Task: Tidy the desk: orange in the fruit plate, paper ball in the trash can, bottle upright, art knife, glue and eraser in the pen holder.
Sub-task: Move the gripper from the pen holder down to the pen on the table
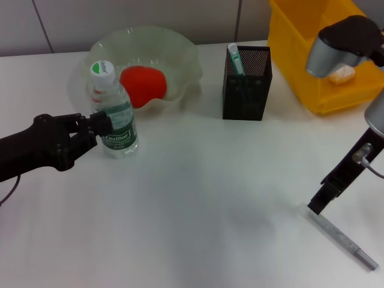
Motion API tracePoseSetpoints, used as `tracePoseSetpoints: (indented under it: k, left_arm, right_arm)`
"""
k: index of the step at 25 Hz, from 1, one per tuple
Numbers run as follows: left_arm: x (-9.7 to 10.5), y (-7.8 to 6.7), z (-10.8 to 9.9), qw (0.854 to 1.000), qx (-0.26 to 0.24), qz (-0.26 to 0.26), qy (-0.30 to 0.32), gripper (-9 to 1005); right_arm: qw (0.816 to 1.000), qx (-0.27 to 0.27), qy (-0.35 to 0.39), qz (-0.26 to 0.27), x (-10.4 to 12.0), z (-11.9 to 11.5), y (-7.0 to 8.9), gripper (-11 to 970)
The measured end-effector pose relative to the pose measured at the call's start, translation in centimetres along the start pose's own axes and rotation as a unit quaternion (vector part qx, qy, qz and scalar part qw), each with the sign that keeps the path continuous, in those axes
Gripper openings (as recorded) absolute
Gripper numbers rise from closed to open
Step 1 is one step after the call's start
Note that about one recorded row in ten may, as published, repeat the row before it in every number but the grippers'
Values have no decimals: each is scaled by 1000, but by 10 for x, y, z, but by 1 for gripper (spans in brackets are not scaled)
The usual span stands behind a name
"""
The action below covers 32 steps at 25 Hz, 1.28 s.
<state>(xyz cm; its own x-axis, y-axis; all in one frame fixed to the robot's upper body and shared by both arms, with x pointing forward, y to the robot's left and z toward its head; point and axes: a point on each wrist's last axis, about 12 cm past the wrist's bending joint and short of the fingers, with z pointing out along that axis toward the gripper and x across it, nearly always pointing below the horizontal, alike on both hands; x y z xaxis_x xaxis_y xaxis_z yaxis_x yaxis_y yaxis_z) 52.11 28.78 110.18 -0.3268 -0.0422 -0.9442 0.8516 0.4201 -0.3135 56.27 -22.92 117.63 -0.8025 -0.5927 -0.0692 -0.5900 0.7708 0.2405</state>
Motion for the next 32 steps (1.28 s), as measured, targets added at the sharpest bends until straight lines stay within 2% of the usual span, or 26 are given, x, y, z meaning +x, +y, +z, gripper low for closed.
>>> tracePoseSetpoints:
  k: [7,15,32]
  left_arm:
    - [-1,1,1,1000,-1,3,-4,138]
    - [-2,2,1,1000,-4,4,-6,138]
    - [3,1,3,1000,-2,8,-9,139]
  right_arm:
    - [1000,3,7,-6,-8,6,1,381]
    - [999,28,29,-7,-10,11,2,382]
    - [999,16,50,5,-13,27,1,384]
